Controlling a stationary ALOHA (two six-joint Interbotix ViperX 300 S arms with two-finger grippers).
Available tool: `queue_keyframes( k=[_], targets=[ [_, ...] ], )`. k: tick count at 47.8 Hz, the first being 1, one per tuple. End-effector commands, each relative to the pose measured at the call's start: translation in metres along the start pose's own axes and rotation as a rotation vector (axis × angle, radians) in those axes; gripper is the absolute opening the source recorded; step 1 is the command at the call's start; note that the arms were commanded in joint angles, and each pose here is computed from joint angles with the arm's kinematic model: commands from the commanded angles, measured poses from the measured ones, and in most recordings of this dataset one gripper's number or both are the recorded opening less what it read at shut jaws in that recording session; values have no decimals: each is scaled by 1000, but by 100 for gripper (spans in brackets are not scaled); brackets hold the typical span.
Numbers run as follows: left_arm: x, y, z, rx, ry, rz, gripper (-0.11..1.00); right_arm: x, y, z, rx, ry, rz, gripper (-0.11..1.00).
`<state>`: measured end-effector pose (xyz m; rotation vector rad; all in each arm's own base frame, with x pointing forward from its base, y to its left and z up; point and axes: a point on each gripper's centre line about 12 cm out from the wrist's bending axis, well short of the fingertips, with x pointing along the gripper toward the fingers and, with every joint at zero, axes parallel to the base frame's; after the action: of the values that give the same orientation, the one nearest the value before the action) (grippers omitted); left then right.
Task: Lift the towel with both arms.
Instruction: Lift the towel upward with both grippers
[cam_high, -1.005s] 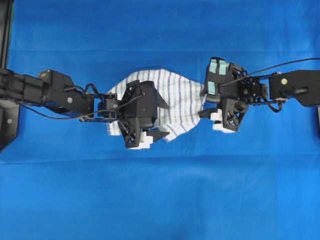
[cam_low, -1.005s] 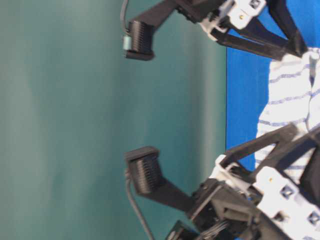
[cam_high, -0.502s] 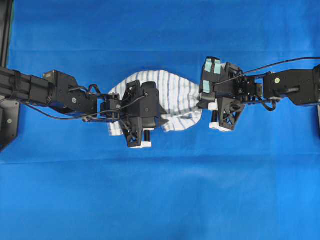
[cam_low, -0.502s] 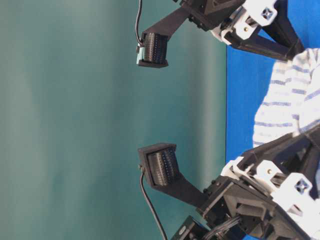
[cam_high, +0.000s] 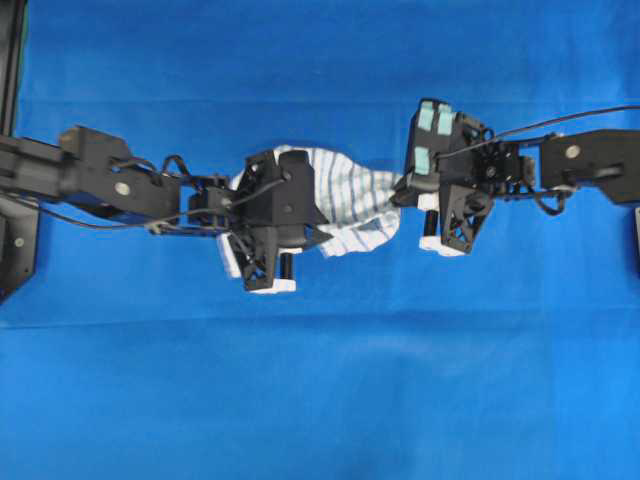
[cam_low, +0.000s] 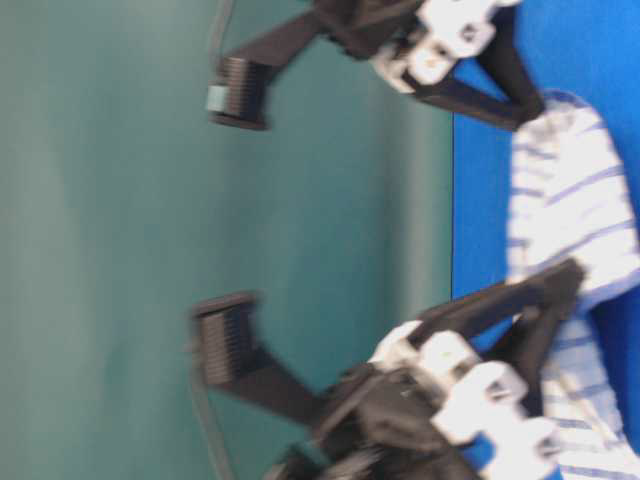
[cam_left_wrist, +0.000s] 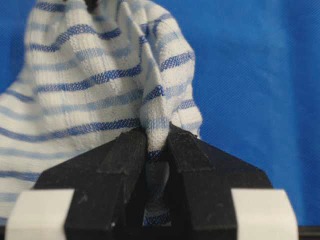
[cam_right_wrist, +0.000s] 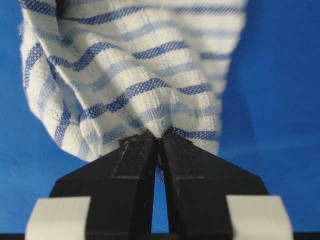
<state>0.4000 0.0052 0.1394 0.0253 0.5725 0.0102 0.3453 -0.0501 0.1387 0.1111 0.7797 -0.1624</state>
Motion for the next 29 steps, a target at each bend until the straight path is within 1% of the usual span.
queue_keyframes(
  k=[1,7,17,20,29],
  targets=[
    [-25,4,34,-5,-72,7,6,-25,0,30,8,-84,-3,5],
    [-51,9,57,-10,-110,17,6,-56,0,58,7,-135,-15,5],
    [-89,21,87,-24,-184,44,6,-105,-1,94,14,-196,-34,5],
    [-102,24,100,-21,-212,50,6,-122,-1,107,15,-226,-39,5],
    [-143,28,140,-15,-274,62,6,-162,-1,136,3,-307,-51,5]
  ],
)
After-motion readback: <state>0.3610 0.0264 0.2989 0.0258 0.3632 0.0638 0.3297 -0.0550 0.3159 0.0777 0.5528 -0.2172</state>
